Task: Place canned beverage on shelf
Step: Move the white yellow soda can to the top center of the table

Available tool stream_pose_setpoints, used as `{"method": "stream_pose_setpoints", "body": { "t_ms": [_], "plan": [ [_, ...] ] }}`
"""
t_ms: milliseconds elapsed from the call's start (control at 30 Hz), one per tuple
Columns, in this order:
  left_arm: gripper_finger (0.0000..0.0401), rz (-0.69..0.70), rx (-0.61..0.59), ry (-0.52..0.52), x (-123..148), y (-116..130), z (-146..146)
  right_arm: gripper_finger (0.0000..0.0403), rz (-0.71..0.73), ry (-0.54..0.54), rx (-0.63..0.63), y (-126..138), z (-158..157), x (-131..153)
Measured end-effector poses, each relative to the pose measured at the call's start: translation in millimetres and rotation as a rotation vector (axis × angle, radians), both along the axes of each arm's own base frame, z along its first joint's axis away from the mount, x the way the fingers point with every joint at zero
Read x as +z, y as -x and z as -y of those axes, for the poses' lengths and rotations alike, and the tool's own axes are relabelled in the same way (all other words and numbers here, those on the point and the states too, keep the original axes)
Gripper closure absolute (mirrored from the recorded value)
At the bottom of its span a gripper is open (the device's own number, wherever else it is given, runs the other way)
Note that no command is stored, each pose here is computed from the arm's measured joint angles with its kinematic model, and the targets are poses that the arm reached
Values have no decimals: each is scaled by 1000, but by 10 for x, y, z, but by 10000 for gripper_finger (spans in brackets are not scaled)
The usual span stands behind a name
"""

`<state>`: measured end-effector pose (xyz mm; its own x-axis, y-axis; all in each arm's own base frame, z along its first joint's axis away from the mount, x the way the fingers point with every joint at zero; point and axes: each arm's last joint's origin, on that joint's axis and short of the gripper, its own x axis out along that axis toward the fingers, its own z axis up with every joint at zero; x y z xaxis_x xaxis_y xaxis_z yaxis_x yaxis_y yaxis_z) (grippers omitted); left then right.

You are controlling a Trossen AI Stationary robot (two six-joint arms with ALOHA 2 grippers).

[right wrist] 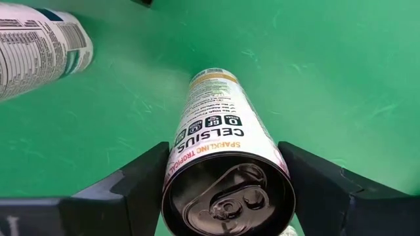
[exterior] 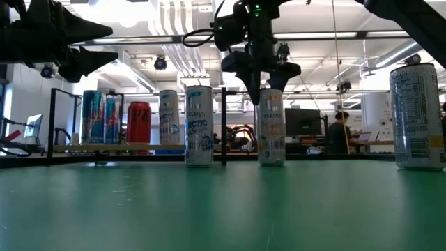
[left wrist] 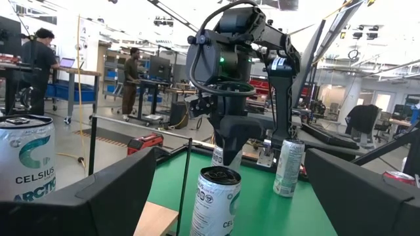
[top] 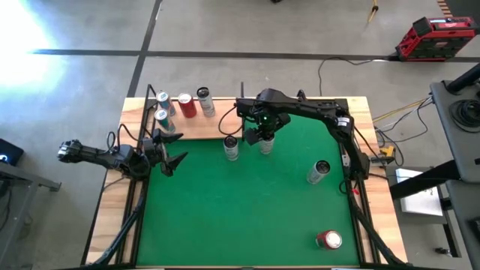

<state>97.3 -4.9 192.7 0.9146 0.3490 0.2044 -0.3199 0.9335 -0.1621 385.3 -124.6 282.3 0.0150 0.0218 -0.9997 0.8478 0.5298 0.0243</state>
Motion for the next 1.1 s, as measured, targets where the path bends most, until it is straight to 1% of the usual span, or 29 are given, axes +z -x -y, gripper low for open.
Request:
{"method": "stream_pose_setpoints", "body": {
  "t_ms": [433,1100],
  "plan": [
    [26,0,0,0,0,0,0,141,2,-9,-57,-7,-19,2],
    [26,0,0,0,0,0,0,140,9,-9,-41,-30,-85,4]
  ]
}}
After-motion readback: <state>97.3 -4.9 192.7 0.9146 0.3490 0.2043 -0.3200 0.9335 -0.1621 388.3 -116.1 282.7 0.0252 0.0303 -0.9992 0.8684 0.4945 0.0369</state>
